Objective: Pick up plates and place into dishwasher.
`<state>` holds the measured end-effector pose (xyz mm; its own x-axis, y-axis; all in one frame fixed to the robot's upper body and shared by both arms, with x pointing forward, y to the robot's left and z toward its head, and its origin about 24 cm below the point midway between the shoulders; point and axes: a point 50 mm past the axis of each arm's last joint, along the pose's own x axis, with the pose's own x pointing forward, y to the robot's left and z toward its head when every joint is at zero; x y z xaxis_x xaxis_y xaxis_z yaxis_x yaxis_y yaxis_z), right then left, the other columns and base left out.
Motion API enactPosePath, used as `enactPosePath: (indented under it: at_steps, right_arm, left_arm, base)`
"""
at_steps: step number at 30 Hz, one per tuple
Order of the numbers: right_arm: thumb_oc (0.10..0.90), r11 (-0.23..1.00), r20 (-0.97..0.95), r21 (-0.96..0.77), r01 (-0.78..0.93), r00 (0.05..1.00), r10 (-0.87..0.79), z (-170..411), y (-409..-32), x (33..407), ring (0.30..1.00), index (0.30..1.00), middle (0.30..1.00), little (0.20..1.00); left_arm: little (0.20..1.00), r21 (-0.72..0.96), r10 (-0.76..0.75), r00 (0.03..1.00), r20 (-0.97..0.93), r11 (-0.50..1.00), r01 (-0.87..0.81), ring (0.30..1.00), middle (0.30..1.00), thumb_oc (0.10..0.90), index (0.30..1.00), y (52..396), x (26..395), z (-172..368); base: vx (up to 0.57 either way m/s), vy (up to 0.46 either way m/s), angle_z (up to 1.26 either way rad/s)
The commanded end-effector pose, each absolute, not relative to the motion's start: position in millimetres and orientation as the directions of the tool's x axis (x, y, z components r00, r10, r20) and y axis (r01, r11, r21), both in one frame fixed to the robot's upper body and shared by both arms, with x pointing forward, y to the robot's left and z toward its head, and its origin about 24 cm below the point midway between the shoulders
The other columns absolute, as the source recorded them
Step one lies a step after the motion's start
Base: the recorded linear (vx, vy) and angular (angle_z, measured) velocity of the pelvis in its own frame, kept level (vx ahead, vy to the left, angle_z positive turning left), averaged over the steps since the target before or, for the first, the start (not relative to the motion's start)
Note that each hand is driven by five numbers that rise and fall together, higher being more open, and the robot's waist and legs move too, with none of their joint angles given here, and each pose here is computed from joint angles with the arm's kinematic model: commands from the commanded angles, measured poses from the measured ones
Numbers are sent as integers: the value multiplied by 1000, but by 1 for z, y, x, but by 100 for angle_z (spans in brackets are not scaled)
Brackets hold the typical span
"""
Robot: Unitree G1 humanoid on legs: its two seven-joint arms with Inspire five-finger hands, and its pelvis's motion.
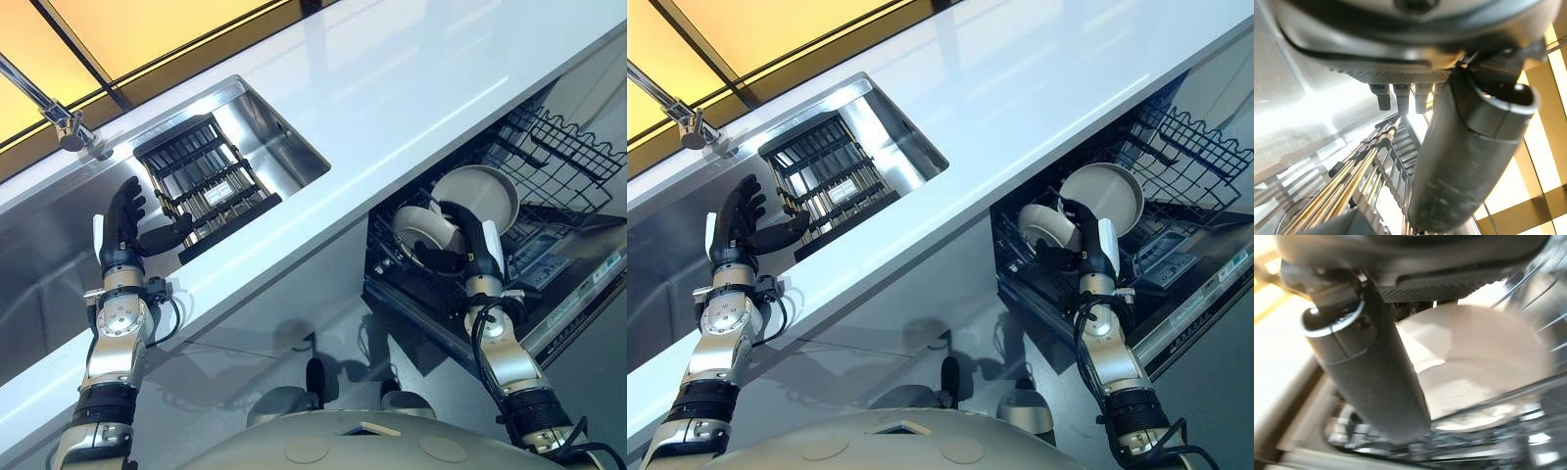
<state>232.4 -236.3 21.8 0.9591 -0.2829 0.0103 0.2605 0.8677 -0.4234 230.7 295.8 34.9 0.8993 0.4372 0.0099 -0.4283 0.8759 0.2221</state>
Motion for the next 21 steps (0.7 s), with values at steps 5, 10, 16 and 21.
enactPosePath:
  at_steps: [5, 10, 16, 21]
  right_arm:
    - [800, 920, 481, -23, 391, 811, -333, 117, -238, 249, 900, 900, 900, 900]
    - [800, 898, 414, 70, 434, 807, -422, 108, -260, 239, 900, 900, 900, 900]
    - [800, 796, 338, 251, 551, 721, -605, 94, -285, 224, 900, 900, 900, 900]
    - [800, 673, 130, 359, 647, 680, -722, 61, -306, 212, 900, 900, 900, 900]
  left_arm:
    - [900, 224, 427, 873, 236, 850, -476, 900, 900, 800, 900, 307, 244, 80]
    - [900, 230, 444, 862, 245, 837, -496, 900, 900, 800, 900, 314, 237, 83]
    - [900, 214, 472, 842, 260, 823, -527, 900, 900, 800, 900, 325, 231, 83]
    - [900, 203, 481, 836, 264, 819, -536, 900, 900, 800, 900, 329, 229, 85]
  base:
    - [-24, -19, -2]
    - [-1, -34, -12]
    - [-4, -12, -15]
    - [-1, 0, -11]
